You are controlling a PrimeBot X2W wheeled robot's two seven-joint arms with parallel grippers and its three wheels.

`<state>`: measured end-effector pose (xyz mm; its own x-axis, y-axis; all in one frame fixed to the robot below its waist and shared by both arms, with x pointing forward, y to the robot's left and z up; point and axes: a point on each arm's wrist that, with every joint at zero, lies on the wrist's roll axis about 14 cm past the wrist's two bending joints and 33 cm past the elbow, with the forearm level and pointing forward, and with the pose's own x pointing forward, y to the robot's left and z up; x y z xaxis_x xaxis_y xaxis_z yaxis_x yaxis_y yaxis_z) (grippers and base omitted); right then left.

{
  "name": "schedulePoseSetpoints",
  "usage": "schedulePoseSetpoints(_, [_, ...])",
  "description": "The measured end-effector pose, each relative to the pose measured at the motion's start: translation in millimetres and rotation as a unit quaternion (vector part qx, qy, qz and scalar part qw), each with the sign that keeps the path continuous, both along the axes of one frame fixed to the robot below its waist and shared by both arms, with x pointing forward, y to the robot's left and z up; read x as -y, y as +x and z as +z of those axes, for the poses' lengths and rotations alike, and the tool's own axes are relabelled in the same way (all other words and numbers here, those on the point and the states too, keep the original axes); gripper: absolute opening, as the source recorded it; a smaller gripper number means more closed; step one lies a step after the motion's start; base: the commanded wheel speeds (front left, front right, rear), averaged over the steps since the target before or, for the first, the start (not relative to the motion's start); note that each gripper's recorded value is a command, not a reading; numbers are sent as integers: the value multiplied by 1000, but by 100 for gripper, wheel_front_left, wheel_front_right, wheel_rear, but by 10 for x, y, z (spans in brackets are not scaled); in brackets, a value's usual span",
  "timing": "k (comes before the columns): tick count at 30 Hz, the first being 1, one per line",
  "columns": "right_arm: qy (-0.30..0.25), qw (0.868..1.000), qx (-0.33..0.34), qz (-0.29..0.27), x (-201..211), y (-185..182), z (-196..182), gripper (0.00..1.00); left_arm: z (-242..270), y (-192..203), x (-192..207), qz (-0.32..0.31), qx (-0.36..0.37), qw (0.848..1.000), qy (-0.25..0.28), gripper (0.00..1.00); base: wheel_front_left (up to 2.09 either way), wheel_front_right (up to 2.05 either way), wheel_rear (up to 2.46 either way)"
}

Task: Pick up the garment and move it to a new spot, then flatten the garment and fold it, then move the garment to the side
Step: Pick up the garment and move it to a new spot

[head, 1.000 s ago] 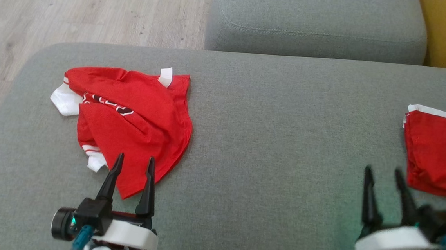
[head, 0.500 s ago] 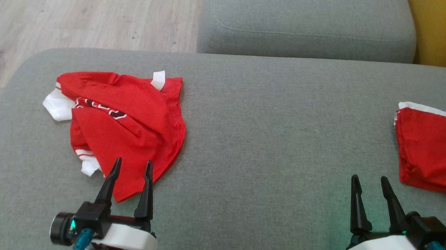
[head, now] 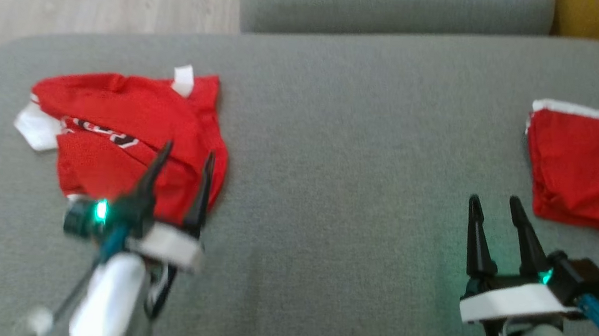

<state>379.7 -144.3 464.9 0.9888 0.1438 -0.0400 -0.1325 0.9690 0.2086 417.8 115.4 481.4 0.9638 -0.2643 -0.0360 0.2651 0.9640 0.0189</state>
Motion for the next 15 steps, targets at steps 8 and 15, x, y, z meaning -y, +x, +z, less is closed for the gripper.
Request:
schedulePoseSetpoints(8, [2, 999, -29, -13, 86, 133, -217, 100, -453, 676, 105, -30, -119, 990, 64, 100, 0, 0, 0])
schedulePoseSetpoints(15, [1, 998, -47, -37, 248, 156, -339, 100, -955, 933, -9, -15, -198, 974, 108, 100, 0, 0, 0])
